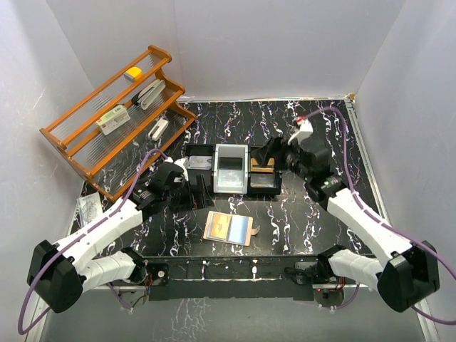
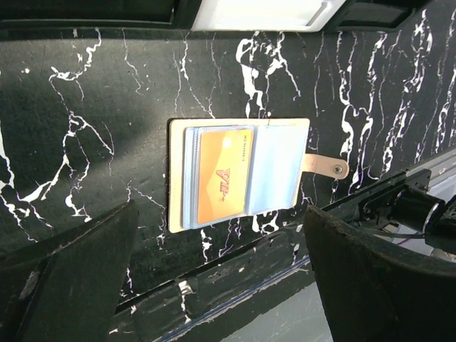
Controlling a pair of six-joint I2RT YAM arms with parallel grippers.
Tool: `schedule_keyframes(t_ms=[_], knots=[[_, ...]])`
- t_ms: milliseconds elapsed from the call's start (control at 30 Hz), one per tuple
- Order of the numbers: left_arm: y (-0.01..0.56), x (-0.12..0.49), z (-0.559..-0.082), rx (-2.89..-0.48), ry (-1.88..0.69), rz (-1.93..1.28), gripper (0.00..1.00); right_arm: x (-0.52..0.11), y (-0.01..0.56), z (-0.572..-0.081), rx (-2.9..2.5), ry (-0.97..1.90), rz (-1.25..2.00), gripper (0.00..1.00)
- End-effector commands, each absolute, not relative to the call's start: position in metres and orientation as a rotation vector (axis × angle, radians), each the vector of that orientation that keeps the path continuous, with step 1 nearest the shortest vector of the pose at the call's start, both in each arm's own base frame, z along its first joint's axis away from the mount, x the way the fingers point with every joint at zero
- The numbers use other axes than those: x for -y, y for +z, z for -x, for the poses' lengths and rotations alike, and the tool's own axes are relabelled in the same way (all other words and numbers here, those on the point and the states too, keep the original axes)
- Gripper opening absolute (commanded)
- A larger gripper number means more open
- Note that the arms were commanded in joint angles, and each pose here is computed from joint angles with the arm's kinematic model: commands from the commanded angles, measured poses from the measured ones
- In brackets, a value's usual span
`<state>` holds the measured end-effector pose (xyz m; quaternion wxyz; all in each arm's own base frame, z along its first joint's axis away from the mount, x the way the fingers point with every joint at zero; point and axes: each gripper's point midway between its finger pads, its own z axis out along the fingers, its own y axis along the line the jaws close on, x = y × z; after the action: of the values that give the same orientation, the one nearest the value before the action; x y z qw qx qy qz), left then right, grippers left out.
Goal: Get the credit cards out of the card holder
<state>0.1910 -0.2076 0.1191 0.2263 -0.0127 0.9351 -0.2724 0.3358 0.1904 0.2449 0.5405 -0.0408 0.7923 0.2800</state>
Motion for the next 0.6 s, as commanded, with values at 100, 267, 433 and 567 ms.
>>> schedule_keyframes(t_ms=[100, 267, 433, 567], knots=[[0.103, 0.214, -0.186, -2.649, -0.786, 0.058, 0.98, -0.237, 0.188, -0.259, -2.097, 1.336, -0.304, 0.84], [0.096, 0.222, -0.183, -2.675, -0.833, 0.042, 0.96, -0.263, 0.161, -0.227, -2.184, 1.341, -0.348, 0.89], [0.088, 0.222, -0.181, -2.708, -0.828, 0.053, 0.93, -0.286, 0.131, -0.204, -2.292, 1.265, -0.438, 0.76], [0.084, 0.224, -0.178, -2.724, -0.839, 0.053, 0.89, -0.306, 0.120, -0.186, -2.322, 1.327, -0.419, 0.63]])
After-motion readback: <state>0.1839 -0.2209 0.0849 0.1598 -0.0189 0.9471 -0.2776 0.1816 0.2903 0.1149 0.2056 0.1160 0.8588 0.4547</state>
